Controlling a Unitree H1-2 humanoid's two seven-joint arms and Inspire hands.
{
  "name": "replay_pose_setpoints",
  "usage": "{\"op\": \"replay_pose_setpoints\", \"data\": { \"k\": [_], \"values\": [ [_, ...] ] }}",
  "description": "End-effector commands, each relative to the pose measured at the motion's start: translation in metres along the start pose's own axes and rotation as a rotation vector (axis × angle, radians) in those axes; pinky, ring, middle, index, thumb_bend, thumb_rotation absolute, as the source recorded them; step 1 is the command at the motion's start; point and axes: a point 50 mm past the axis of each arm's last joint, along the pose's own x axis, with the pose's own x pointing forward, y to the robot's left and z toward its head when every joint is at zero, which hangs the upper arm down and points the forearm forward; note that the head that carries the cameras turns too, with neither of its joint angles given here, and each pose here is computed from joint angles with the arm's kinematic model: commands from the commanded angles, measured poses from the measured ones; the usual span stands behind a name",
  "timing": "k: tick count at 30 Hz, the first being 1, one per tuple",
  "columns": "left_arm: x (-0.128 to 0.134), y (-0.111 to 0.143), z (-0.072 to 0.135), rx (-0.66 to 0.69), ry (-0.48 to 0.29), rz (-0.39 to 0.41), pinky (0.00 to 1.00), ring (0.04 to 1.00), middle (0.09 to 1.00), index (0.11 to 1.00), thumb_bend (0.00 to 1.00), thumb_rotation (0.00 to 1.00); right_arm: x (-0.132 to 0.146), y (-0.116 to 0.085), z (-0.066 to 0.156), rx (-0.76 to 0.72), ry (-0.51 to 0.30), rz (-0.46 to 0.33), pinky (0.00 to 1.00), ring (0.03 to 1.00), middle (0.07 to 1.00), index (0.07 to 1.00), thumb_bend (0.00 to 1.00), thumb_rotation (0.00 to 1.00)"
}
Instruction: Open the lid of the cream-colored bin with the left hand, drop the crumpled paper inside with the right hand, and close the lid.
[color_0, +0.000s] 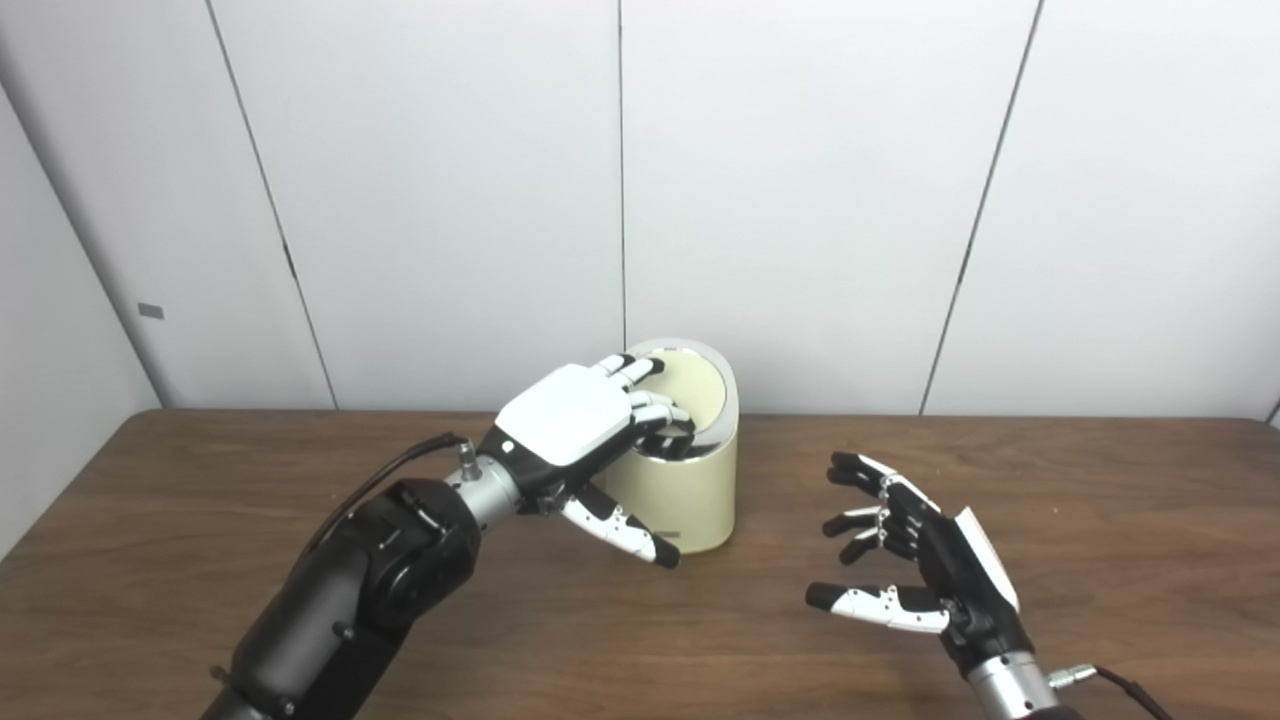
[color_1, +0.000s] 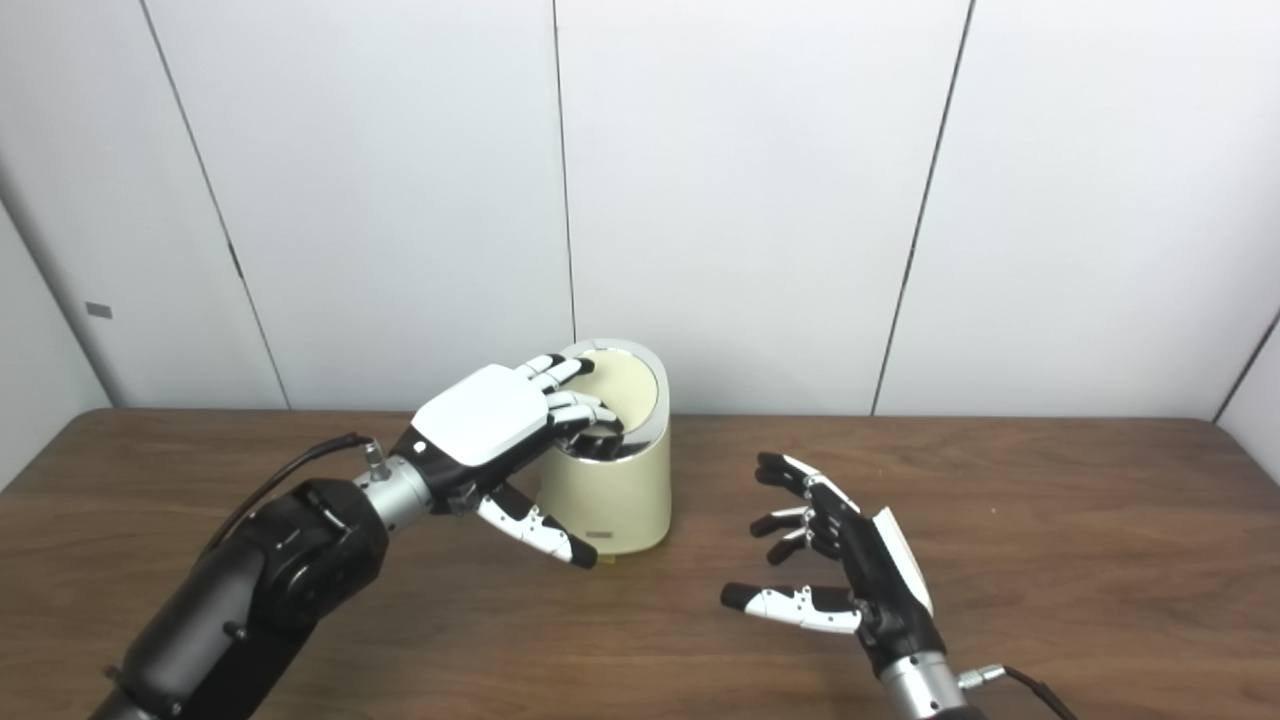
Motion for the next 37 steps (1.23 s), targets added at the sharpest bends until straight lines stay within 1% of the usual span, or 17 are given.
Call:
{"op": "replay_pose_setpoints", "data": {
  "k": [1,4,6,9,11,14,16,18,20,22,24,26,28,30,31,33,37],
  "values": [
    [0.007,0.006,-0.013,-0.015,0.060,-0.028,0.97,1.000,0.863,0.861,0.97,0.70,0.011,-0.004,0.020,-0.006,-0.097,-0.028,0.45,0.612,0.813,0.811,0.82,0.28],
    [0.005,0.008,-0.014,-0.029,0.060,-0.019,0.96,1.000,0.863,0.863,0.97,0.71,0.011,-0.005,0.020,-0.009,-0.099,-0.032,0.45,0.615,0.817,0.810,0.79,0.27],
    [0.003,0.013,-0.015,-0.037,0.060,0.003,0.99,1.000,0.865,0.864,0.96,0.72,0.012,-0.005,0.020,-0.009,-0.100,-0.036,0.45,0.616,0.815,0.804,0.78,0.25],
    [-0.003,0.025,-0.014,-0.038,0.066,0.063,1.00,1.000,0.865,0.870,0.96,0.72,0.012,-0.005,0.020,-0.005,-0.102,-0.040,0.44,0.615,0.812,0.800,0.77,0.23],
    [-0.006,0.034,-0.015,-0.068,0.071,0.120,1.00,1.000,0.867,0.872,0.95,0.70,0.012,-0.006,0.019,-0.009,-0.102,-0.042,0.44,0.612,0.811,0.800,0.76,0.22],
    [-0.015,0.048,-0.019,-0.108,0.071,0.239,1.00,0.985,0.852,0.867,0.92,0.63,0.013,-0.006,0.019,-0.011,-0.101,-0.042,0.44,0.610,0.812,0.800,0.76,0.22],
    [-0.020,0.054,-0.022,-0.117,0.077,0.303,0.96,0.969,0.849,0.868,0.88,0.61,0.013,-0.006,0.019,-0.010,-0.102,-0.043,0.44,0.608,0.812,0.800,0.76,0.22],
    [-0.025,0.058,-0.025,-0.130,0.084,0.368,0.88,0.943,0.844,0.861,0.86,0.60,0.013,-0.006,0.019,-0.015,-0.101,-0.043,0.44,0.608,0.808,0.798,0.76,0.23],
    [-0.031,0.060,-0.028,-0.144,0.088,0.426,0.83,0.934,0.854,0.871,0.82,0.54,0.013,-0.006,0.019,-0.021,-0.099,-0.044,0.44,0.609,0.808,0.798,0.76,0.24],
    [-0.036,0.060,-0.031,-0.181,0.091,0.476,0.81,0.929,0.864,0.883,0.79,0.50,0.013,-0.006,0.019,-0.020,-0.098,-0.044,0.44,0.611,0.808,0.797,0.77,0.24],
    [-0.042,0.059,-0.032,-0.225,0.106,0.526,0.82,0.935,0.888,0.903,0.78,0.47,0.013,-0.006,0.019,-0.017,-0.101,-0.043,0.44,0.612,0.807,0.797,0.77,0.23],
    [-0.049,0.054,-0.034,-0.299,0.132,0.572,0.80,0.918,0.895,0.896,0.78,0.46,0.013,-0.006,0.018,-0.015,-0.100,-0.044,0.44,0.611,0.807,0.796,0.77,0.22],
    [-0.055,0.045,-0.036,-0.418,0.146,0.602,0.79,0.914,0.902,0.895,0.77,0.45,0.013,-0.007,0.018,-0.012,-0.101,-0.043,0.44,0.611,0.809,0.796,0.77,0.21],
    [-0.060,0.035,-0.037,-0.547,0.152,0.619,0.82,0.917,0.895,0.883,0.78,0.40,0.014,-0.007,0.018,-0.014,-0.103,-0.043,0.44,0.608,0.808,0.795,0.77,0.21],
    [-0.063,0.028,-0.037,-0.611,0.164,0.622,0.82,0.917,0.893,0.881,0.79,0.39,0.014,-0.008,0.018,-0.015,-0.103,-0.044,0.44,0.609,0.808,0.795,0.77,0.21],
    [-0.070,0.013,-0.036,-0.717,0.187,0.619,0.74,0.885,0.873,0.891,0.83,0.41,0.014,-0.009,0.017,-0.014,-0.103,-0.046,0.44,0.612,0.809,0.795,0.78,0.21],
    [-0.081,-0.026,-0.025,-0.992,0.235,0.631,0.75,0.852,0.870,0.906,0.83,0.45,0.014,-0.010,0.018,-0.011,-0.103,-0.056,0.44,0.613,0.813,0.802,0.80,0.21]
  ]
}}
